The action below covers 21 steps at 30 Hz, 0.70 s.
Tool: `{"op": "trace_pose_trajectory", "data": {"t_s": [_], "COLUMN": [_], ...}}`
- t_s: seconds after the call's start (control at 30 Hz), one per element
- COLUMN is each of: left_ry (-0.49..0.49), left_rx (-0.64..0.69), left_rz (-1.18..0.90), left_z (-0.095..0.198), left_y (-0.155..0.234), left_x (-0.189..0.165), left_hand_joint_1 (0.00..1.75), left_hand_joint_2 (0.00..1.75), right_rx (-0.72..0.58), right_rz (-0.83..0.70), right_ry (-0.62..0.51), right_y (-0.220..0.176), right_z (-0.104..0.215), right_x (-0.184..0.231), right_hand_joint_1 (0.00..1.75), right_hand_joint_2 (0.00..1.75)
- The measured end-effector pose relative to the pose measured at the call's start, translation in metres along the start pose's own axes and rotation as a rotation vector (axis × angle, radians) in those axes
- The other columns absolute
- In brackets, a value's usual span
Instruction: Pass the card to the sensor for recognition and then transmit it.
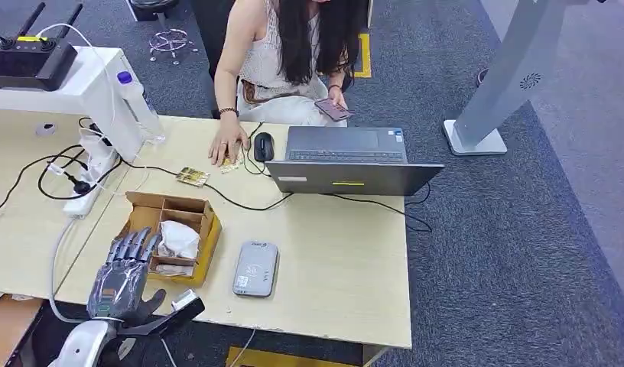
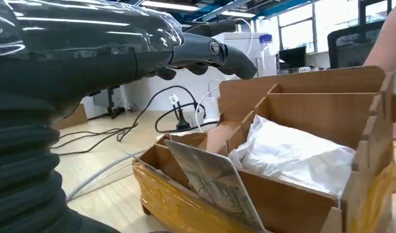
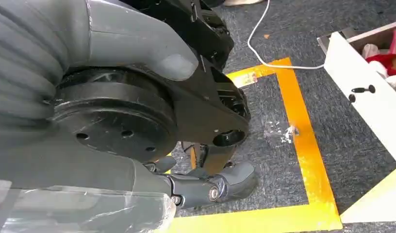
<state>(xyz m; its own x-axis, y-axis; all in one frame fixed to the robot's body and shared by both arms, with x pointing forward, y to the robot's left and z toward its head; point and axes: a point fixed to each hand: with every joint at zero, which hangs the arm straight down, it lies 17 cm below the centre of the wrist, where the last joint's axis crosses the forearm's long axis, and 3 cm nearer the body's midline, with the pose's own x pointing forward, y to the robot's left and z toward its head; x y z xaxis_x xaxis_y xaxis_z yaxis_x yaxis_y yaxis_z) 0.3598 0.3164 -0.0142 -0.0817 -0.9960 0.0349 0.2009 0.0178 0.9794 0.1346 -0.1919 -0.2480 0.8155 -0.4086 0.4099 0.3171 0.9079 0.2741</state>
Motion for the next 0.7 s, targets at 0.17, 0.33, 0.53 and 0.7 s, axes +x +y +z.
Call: {"op": "trace_pose_trajectory", "data": {"t_s": [0.17,0.33,0.53,0.7], "left_ry": [0.008,0.009,0.010,0.005], "left_rx": [-0.002,-0.008,-0.010,-0.003], "left_rz": [0.001,0.007,0.013,0.017], "left_z": [0.0000,0.0002,0.0002,-0.0002], "left_y": [-0.0043,-0.0081,-0.0097,-0.0081], "left_x": [-0.0041,-0.0032,-0.0018,-0.0018], "left_hand_joint_1": [0.00,1.75,1.75,1.75], "left_hand_joint_2": [1.75,1.75,1.75,1.75], "right_rx": [0.001,0.002,0.002,0.003], "right_rz": [0.004,0.006,0.008,0.009], "right_ry": [0.000,0.001,0.001,0.001], "right_y": [0.0002,0.0003,0.0004,0.0005], "right_z": [0.0000,0.0000,0.0000,0.0001], "right_x": [-0.0001,-0.0002,-0.0003,-0.0005], "right_hand_joint_1": [0.00,0.00,0.00,0.00], "right_hand_joint_2": [1.75,1.75,1.75,1.75]}}
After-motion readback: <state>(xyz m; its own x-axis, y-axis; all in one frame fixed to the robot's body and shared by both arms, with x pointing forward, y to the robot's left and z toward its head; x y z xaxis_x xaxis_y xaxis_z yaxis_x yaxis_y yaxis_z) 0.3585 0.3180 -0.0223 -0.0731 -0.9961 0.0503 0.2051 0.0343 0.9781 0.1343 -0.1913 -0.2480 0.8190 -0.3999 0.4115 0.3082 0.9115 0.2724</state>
